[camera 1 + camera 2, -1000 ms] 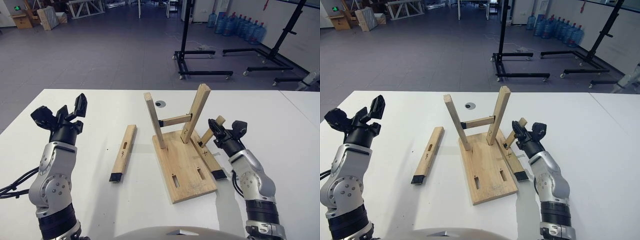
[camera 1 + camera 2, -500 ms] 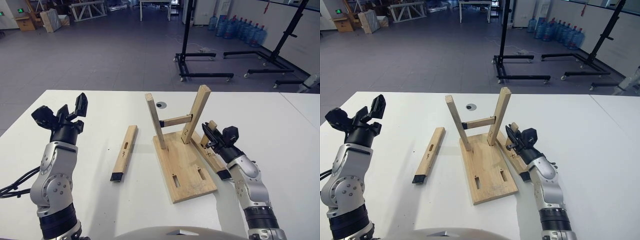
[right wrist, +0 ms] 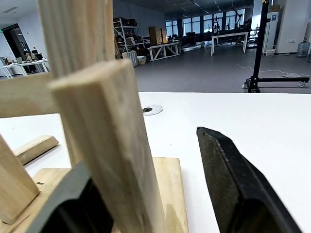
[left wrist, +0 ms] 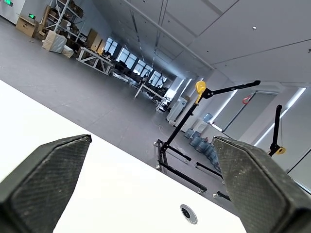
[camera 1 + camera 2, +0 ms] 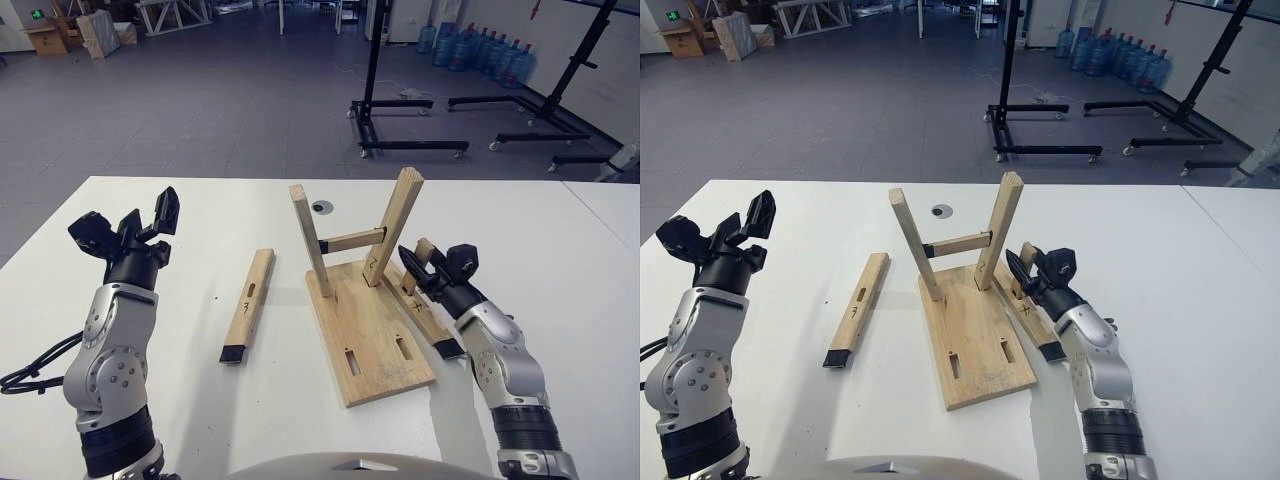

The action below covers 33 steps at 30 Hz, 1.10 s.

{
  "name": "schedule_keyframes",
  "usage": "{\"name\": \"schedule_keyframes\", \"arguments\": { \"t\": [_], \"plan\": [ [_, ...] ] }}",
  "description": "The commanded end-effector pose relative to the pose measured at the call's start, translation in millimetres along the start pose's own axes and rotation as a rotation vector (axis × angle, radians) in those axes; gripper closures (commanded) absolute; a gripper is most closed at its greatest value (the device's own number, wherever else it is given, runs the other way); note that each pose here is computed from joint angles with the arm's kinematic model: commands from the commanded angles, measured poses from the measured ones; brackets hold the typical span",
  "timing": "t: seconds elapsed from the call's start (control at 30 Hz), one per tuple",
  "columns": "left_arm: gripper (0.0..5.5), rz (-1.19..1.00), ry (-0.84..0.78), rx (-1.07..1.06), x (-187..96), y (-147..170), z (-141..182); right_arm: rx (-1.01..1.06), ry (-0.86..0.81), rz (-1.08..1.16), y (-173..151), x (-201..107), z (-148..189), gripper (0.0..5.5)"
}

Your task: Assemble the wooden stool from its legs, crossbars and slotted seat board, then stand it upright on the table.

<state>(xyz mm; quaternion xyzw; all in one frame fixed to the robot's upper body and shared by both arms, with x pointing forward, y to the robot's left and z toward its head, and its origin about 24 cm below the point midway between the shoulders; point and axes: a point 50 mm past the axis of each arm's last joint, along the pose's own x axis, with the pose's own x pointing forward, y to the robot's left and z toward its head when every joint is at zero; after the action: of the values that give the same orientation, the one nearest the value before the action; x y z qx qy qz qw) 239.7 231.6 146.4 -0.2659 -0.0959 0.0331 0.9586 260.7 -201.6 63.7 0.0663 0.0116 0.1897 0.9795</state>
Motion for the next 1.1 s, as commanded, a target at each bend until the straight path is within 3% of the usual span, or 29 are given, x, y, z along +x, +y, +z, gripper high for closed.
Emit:
{"name": "schedule_keyframes", "arguments": {
  "t": [0.03,0.23,0.37,0.5,0.6,0.83,0.97,1.1],
  "plan": [
    [0.94,0.003,0.009,0.021,1,2,1,0.001,-0.036,0.083,-9,-15,31,2.90],
    [0.94,0.000,0.008,0.028,2,2,1,0.128,-0.337,0.166,0,-7,131,2.90],
    [0.94,-0.001,0.008,0.030,3,2,2,0.136,-0.405,-0.022,17,14,170,2.90],
    [0.94,-0.006,0.014,0.035,4,1,1,-0.021,-0.288,-0.425,34,39,165,2.90],
    [0.94,-0.010,0.017,0.038,4,0,1,-0.106,-0.231,-0.636,37,40,157,2.90],
    [0.94,0.002,0.027,0.036,-1,0,-3,-0.142,-0.150,-0.714,46,36,142,2.90],
    [0.94,-0.008,0.040,0.031,0,-2,-7,-0.139,-0.033,-0.677,57,43,109,2.90],
    [0.94,-0.022,0.047,0.032,2,-3,-7,-0.142,-0.015,-0.699,57,44,98,2.90]
  ]
}}
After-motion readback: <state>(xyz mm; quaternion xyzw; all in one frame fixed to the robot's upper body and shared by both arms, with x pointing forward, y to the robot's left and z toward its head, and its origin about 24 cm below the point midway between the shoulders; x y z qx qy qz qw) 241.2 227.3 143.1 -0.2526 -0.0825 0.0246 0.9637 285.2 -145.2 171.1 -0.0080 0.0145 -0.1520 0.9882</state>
